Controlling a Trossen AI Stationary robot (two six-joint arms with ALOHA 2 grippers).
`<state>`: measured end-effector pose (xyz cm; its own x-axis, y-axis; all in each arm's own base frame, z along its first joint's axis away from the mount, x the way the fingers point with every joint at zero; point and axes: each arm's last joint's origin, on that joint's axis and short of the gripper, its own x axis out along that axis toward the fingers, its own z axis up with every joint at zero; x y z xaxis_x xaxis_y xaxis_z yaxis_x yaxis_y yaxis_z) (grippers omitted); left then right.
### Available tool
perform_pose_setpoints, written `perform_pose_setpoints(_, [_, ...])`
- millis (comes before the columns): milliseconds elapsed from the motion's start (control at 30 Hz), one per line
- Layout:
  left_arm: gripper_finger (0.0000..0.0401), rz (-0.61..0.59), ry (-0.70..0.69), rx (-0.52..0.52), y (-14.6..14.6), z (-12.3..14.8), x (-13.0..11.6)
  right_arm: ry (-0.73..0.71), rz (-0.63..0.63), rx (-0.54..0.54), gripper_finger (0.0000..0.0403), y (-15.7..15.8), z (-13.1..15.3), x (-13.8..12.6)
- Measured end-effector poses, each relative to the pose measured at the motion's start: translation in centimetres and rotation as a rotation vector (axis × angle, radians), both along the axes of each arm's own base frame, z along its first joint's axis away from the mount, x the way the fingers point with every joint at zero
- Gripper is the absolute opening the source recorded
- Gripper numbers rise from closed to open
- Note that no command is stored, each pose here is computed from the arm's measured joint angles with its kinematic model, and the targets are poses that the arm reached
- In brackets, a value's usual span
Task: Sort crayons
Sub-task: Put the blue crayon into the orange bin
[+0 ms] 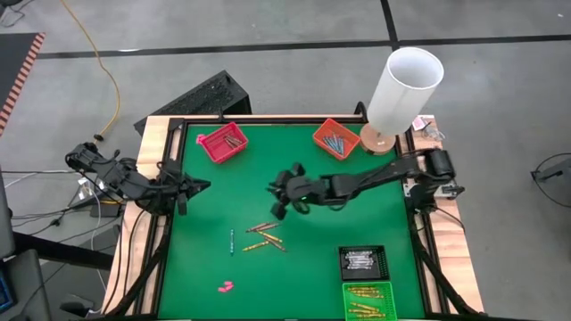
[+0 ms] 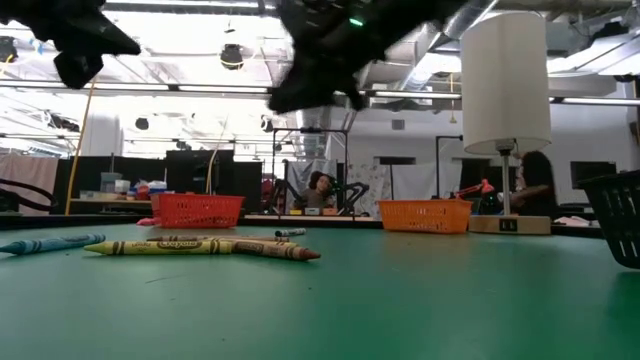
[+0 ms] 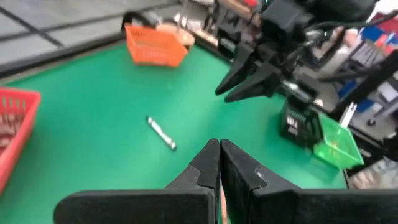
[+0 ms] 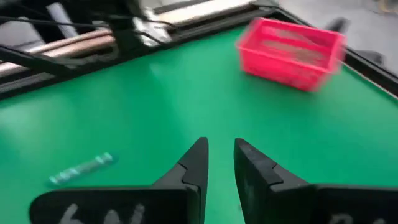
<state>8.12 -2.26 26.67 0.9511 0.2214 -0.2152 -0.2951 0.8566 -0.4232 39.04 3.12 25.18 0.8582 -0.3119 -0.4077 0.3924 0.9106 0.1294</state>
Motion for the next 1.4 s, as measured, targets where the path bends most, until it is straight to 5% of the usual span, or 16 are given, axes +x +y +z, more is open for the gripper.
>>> perform_pose_setpoints(133, [0.0000, 0.001, 0.035, -0.059, 0.0, -0.5, -0.1, 0.016, 0.111, -0.023, 0.0082, 1.7, 0.8, 3.6])
perform_pose_setpoints(400, [0.0000, -0.022, 0.121, -0.081, 0.1, -1.4, -0.4, 0.039, 0.462, -0.248, 0.0082, 5.4, 2.1, 9.2])
perform_pose_setpoints(533, [0.0000, -0.005, 0.164, -0.098, 0.2, -1.8, -0.6, 0.002, 0.482, -0.199, 0.0082, 5.7, 2.5, 11.6])
perform_pose_setpoints(800, [0.0000, -0.059, 0.255, -0.093, 0.2, -2.6, -1.0, 0.049, 0.540, -0.233, 0.0082, 7.5, -1.0, 15.1])
perform_pose_setpoints(1200, [0.0000, -0.065, 0.289, -0.083, 0.2, -2.8, -1.1, 0.183, 0.270, -0.135, 0.0082, 8.5, -3.4, 15.0])
perform_pose_setpoints(1400, [0.0000, -0.057, 0.286, -0.101, 0.2, -2.8, -1.1, 0.198, 0.171, 0.006, 0.0083, 9.7, -4.0, 14.4])
